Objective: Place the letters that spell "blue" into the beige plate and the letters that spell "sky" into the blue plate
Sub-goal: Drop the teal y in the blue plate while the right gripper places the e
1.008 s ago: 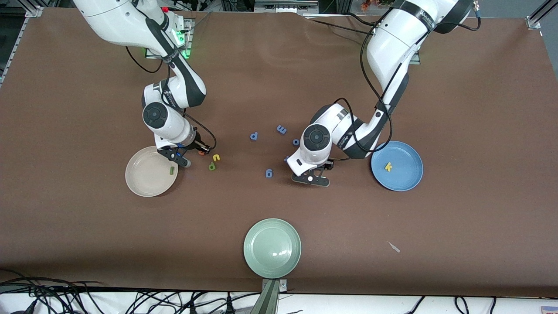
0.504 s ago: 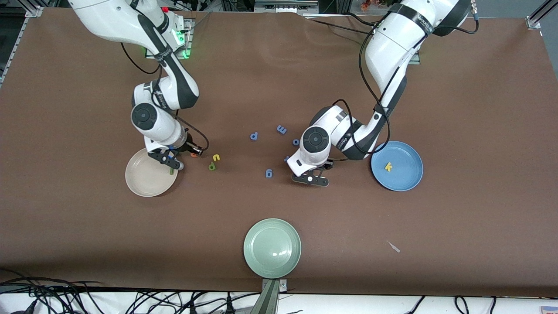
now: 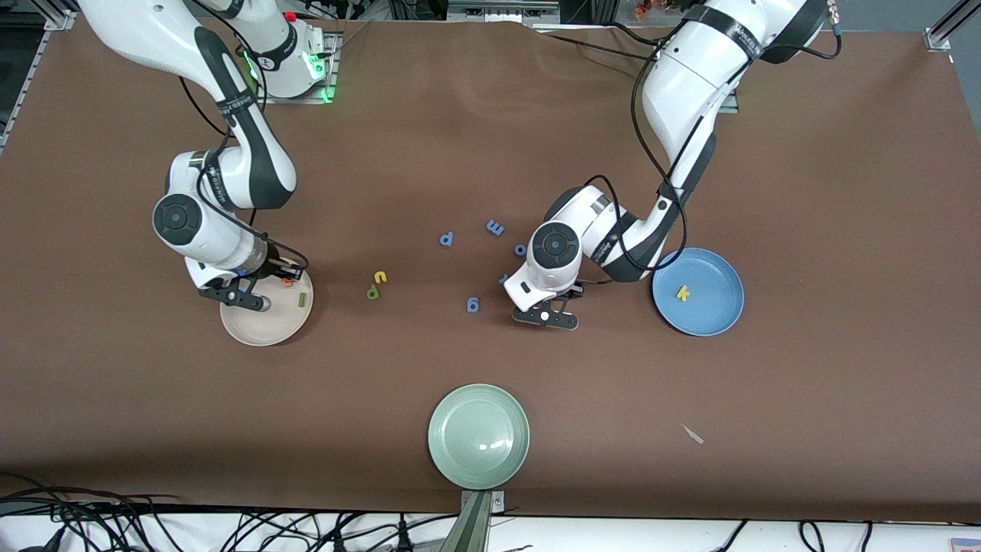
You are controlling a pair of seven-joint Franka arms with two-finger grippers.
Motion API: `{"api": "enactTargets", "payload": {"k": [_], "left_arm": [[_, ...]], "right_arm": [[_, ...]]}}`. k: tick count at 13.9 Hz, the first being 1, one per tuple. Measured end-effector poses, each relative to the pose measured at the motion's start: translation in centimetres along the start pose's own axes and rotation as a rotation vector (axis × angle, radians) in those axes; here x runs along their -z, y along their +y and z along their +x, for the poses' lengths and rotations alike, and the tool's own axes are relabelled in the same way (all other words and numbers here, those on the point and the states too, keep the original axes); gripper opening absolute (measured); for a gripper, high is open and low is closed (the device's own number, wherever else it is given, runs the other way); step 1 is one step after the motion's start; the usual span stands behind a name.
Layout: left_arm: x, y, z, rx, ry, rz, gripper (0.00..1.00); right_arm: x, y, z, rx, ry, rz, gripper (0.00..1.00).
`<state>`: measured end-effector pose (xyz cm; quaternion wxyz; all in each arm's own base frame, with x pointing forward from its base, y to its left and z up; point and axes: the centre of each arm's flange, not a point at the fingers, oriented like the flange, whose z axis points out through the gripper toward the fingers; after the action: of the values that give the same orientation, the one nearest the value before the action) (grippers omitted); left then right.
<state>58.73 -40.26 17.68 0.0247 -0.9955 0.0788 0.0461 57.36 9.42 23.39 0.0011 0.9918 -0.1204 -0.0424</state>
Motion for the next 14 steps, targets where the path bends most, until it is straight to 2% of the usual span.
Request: {"api": "enactTargets", "payload": {"k": [1,2,4,5,7,10,14], "left_arm": [[0.3,-0.2,0.2,0.004,0.007,-0.001,0.26],[0.8,-0.4,0.5,0.009,0.014,-0.002,0.26],[2.5,-1.5,1.0,0.024,0.010,0.012,0.26],[3.7,-2.5,1.2,0.034,-0.003,0.027,0.26],[6.6,-5.5,1.3,0.023,-0.050,0.062,0.26],[9.7,-11.6,1.7,-0.075,-0.115,0.083,0.26],[9.3,-21.6,1.2,-0.202,-0.205,0.066,0.26]], "right_arm": [[-0.1,0.0,0.0,0.001,-0.002,-0.001,0.44],[-0.2,-0.1,-0.1,0.003,-0.003,-0.002,0.44],[-0.3,-0.3,-0.2,0.003,-0.005,-0.001,0.58],[-0.3,-0.4,-0.2,-0.008,-0.005,0.000,0.61],[-0.2,-1.9,-0.7,-0.060,-0.008,0.009,0.61],[-0.4,-7.2,-2.3,-0.149,-0.014,0.035,0.61],[-1.8,-12.3,-2.3,-0.213,-0.013,0.053,0.61]]}}
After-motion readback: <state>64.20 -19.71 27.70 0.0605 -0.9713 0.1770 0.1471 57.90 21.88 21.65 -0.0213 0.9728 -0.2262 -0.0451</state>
